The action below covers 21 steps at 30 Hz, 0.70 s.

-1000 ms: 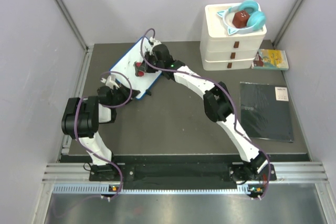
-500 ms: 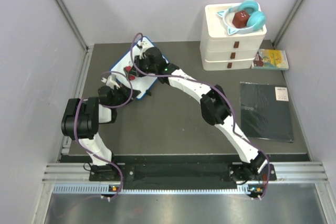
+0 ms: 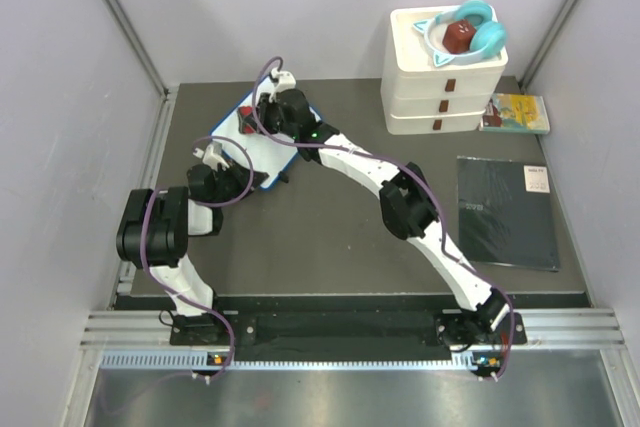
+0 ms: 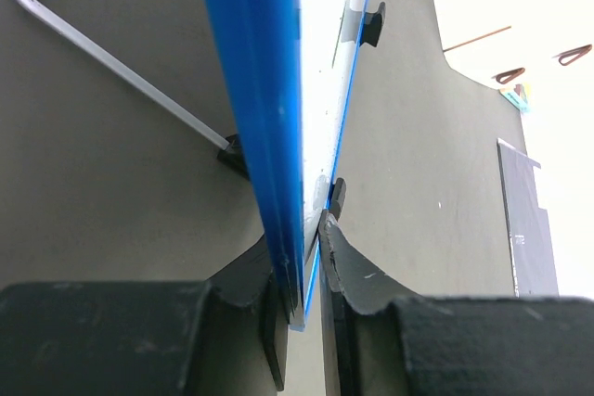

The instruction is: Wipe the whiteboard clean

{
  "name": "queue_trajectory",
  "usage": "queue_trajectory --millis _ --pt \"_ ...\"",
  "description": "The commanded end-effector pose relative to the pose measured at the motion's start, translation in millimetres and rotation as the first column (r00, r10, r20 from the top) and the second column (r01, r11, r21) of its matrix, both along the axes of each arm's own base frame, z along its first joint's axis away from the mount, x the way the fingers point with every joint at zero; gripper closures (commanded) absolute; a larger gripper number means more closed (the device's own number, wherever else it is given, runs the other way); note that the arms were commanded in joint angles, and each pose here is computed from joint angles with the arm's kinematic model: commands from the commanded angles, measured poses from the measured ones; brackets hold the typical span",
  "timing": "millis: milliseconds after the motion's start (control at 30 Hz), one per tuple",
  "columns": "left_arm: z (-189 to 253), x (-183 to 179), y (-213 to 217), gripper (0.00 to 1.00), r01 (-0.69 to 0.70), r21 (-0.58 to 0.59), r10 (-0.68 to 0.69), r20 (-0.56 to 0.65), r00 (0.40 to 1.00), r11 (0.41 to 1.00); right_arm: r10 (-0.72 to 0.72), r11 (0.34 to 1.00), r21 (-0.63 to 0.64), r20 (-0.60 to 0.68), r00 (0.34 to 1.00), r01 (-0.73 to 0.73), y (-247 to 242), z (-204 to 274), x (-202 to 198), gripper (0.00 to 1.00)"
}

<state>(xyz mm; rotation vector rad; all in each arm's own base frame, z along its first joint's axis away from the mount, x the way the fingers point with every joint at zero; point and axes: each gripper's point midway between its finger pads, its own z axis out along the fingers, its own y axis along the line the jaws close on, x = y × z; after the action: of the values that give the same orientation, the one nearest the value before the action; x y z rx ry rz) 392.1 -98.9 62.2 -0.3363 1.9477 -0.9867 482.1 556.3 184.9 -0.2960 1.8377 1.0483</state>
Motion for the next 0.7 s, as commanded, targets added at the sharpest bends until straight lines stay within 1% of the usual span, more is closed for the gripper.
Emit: queue_trajectory --millis 0,33,100,133,167,200,333,467,567,667 --pt "-29.0 -31.0 -13.5 0.97 0.072 -0.001 -0.072 -0.133 0.989 0.997 -0.174 0.984 0.022 -0.047 0.984 0.175 -16.5 -15.6 32.3 1.0" --pt "-29.4 -31.7 -14.4 0.97 0.076 -0.003 -0.076 -0.134 0.988 0.997 -0.2 0.979 0.011 -0.074 0.977 0.202 -20.9 -25.0 36.4 1.0" --pt "-29.4 -31.9 -14.2 0.97 0.075 -0.002 -0.075 -0.134 0.988 0.997 -0.222 0.973 0.035 -0.122 0.967 0.227 -29.5 -31.1 46.1 1.0" --pt "-28.6 -31.6 -14.2 0.97 0.075 -0.002 -0.075 -0.131 0.989 0.997 -0.237 0.97 0.016 -0.167 0.957 0.242 -35.3 -44.6 48.3 1.0" --pt "-28.7 -32.5 -14.4 0.97 0.077 -0.002 -0.076 -0.131 0.988 0.997 -0.251 0.963 0.039 -0.223 0.942 0.266 -38.1 -52.5 51.8 1.0" --pt "-28.1 -32.5 -14.5 0.97 0.076 -0.002 -0.076 -0.128 0.989 0.997 -0.27 0.956 0.048 -0.252 0.929 0.291 -49.8 -57.6 62.7 1.0" --pt "-27.3 -33.9 -14.6 0.97 0.079 0.0 -0.078 -0.124 0.989 0.997 -0.305 0.928 0.088 -0.383 0.872 0.363 -75.7 -75.8 81.6 1.0" --pt "-26.5 -33.8 -15.2 0.97 0.08 -0.001 -0.079 -0.121 0.989 0.997 -0.355 0.918 0.034 -0.382 0.854 0.396 -96.2 -82.5 90.1 1.0" --pt "-27.4 -33.4 -15.2 0.97 0.08 -0.001 -0.079 -0.123 0.989 0.997 -0.325 0.929 0.049 -0.363 0.873 0.367 -91.5 -76.0 86.7 1.0" --pt "-26.8 -33.5 -14.6 0.97 0.079 0.0 -0.078 -0.121 0.99 0.997 -0.265 0.947 0.086 -0.336 0.904 0.309 -72.7 -58.5 74.7 1.0"
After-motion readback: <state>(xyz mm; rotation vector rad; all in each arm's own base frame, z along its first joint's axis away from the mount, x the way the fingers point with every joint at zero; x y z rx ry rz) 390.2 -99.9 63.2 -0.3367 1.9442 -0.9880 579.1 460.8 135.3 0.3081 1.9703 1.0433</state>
